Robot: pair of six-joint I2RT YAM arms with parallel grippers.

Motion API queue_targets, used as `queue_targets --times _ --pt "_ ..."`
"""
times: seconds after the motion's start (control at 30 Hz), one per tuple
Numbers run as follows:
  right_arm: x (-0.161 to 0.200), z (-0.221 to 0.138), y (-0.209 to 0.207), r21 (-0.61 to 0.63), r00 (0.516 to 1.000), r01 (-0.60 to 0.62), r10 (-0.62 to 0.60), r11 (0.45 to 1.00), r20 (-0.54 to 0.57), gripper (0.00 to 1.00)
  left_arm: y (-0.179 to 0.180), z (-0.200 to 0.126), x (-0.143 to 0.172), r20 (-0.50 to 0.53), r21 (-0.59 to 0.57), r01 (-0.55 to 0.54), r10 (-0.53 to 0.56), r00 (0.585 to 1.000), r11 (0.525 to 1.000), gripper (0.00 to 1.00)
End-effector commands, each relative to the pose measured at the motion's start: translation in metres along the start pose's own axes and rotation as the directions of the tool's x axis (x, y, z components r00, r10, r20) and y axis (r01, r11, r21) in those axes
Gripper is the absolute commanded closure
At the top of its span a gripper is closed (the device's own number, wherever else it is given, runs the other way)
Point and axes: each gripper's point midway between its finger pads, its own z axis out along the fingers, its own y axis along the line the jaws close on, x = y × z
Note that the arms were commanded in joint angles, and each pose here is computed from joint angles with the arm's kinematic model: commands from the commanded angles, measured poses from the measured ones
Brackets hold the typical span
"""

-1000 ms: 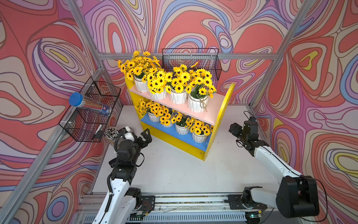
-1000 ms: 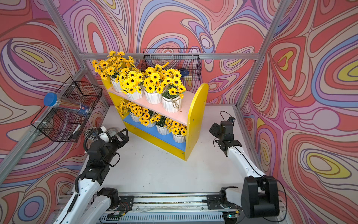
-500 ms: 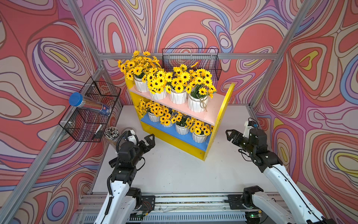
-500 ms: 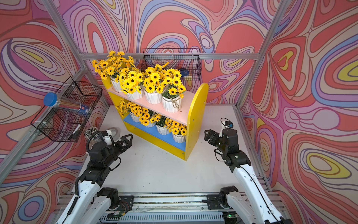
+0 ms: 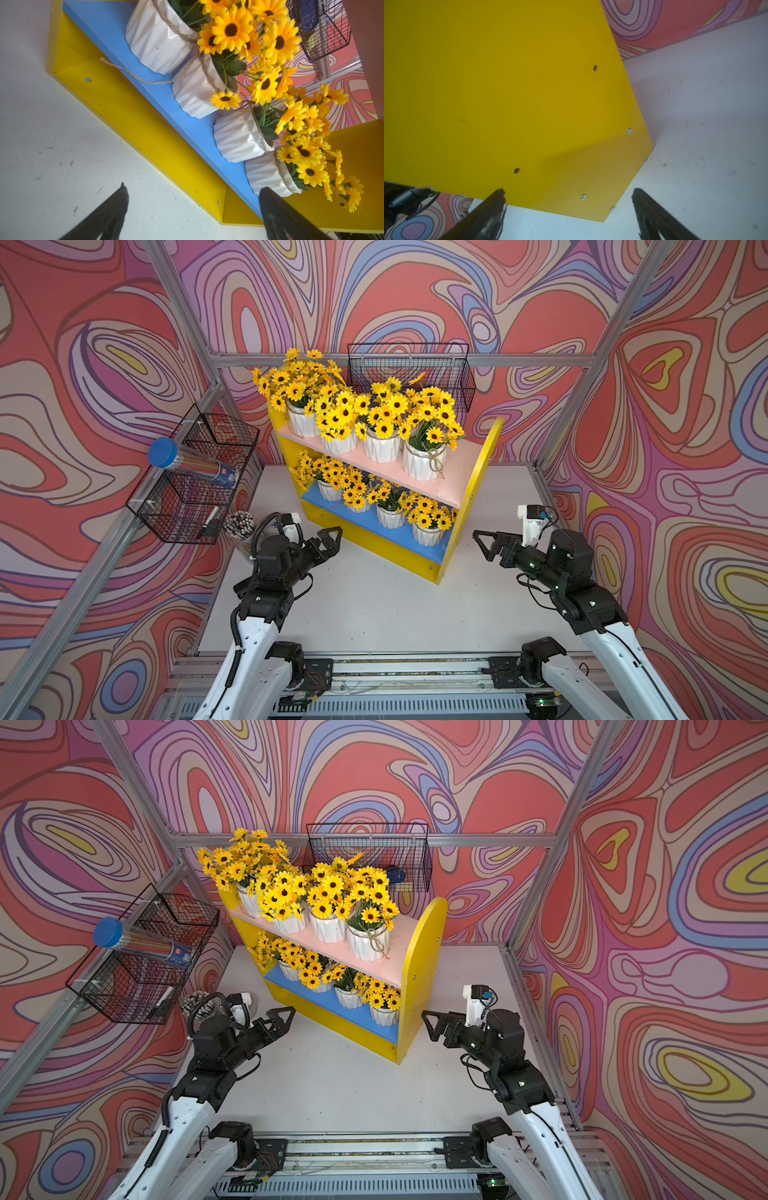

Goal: Take the sunflower pots off the shelves
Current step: Adjust the shelf at the center of the board.

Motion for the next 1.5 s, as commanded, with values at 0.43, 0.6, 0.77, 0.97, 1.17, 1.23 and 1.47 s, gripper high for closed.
queue_targets --times 0.43,0.6,0.77,0.97,1.17,1.23,1.47 --pt "0.057 0.009 0.049 -0.207 0.973 0.054 -0.098 0.977 -0.208 0.02 -0.018 -0.005 -0.001 -0.019 0.074 0.015 -0.014 1.0 0.997 0.01" --pt "0.053 0.023 0.035 -0.092 0.987 0.061 -0.073 0.994 -0.14 0.02 -0.019 -0.008 0.0 -0.01 0.076 0.02 -0.019 1.0 0.997 0.02" --pt "0.041 0.044 0.01 0.037 0.998 0.006 -0.004 0.999 -0.06 0.04 -0.021 -0.011 -0.001 0.009 0.092 0.019 -0.02 1.0 0.996 0.01" --pt "0.042 0.068 0.008 0.044 0.996 0.023 -0.019 0.999 -0.083 0.07 -0.02 -0.01 -0.002 0.008 0.082 -0.004 0.003 1.0 0.997 0.01" --pt "0.035 0.074 -0.009 0.139 0.998 0.034 -0.028 0.99 -0.048 0.08 -0.018 -0.009 -0.003 0.014 0.074 -0.012 0.011 1.0 0.997 0.01" --pt "0.032 0.075 -0.013 0.167 0.997 0.064 -0.057 0.984 -0.046 0.08 -0.017 -0.008 -0.003 0.014 0.071 -0.01 0.009 1.0 0.997 0.01" --pt "0.02 0.087 -0.016 0.21 0.99 0.141 -0.132 0.968 -0.057 0.09 -0.02 -0.005 -0.006 0.005 0.075 -0.005 0.004 1.0 0.997 0.01"
